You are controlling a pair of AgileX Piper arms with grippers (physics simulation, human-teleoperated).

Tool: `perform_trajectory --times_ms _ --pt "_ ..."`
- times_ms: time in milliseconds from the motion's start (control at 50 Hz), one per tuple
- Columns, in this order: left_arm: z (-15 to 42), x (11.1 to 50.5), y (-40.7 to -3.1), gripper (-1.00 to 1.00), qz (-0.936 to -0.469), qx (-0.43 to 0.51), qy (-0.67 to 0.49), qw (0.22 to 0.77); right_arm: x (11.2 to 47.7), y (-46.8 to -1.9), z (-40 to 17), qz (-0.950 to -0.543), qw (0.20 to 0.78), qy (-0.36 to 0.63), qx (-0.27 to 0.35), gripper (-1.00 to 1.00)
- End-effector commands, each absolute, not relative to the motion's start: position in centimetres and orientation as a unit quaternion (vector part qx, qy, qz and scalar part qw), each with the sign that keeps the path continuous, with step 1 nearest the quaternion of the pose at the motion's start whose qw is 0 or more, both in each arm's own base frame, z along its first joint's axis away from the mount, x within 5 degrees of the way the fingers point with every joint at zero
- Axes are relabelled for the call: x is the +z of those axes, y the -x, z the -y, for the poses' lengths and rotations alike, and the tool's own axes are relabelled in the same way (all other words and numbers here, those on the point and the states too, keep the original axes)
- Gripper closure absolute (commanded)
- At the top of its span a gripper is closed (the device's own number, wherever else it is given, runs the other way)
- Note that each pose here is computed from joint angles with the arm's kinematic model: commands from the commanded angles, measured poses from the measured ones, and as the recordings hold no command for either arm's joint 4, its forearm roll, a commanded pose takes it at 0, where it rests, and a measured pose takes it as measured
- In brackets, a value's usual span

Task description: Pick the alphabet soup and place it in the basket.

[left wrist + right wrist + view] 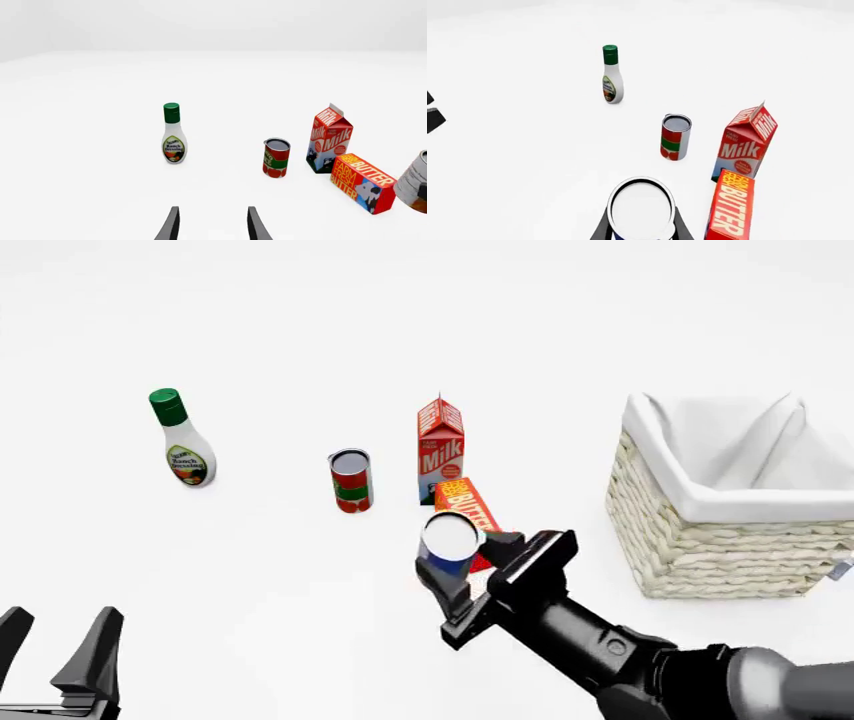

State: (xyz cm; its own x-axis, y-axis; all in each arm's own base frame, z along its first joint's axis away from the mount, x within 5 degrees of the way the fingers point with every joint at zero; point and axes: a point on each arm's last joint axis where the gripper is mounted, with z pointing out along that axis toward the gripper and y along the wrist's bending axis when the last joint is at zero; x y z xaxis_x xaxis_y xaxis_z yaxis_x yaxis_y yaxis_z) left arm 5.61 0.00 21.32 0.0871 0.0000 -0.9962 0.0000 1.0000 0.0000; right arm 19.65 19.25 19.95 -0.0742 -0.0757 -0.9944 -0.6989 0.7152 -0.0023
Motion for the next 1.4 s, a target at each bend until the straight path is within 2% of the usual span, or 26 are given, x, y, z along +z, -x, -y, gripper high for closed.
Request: perform_trajectory --times_ms 20,400,800,1400 --pt "0.0 21.3 -5.6 -1.0 -0.676 0.0 0.0 0.737 24.6 -18.0 -17.3 -0.653 0.658 0.271 0.259 1.0" --pt "0.0 21.3 -5.6 -1.0 -0.676 0.0 0.0 0.737 29.7 -16.8 -13.9 -0.62 0.708 0.246 0.23 1.0" --pt "0.0 21.3 -5.6 -1.0 -0.676 0.0 0.0 0.737 34.9 -16.0 -8.6 -0.611 0.755 0.192 0.144 1.0" --pt "0.0 21.3 -5.6 -1.0 -0.676 0.0 0.0 0.737 37.5 -13.0 -2.2 -0.63 0.77 0.099 0.011 1.0"
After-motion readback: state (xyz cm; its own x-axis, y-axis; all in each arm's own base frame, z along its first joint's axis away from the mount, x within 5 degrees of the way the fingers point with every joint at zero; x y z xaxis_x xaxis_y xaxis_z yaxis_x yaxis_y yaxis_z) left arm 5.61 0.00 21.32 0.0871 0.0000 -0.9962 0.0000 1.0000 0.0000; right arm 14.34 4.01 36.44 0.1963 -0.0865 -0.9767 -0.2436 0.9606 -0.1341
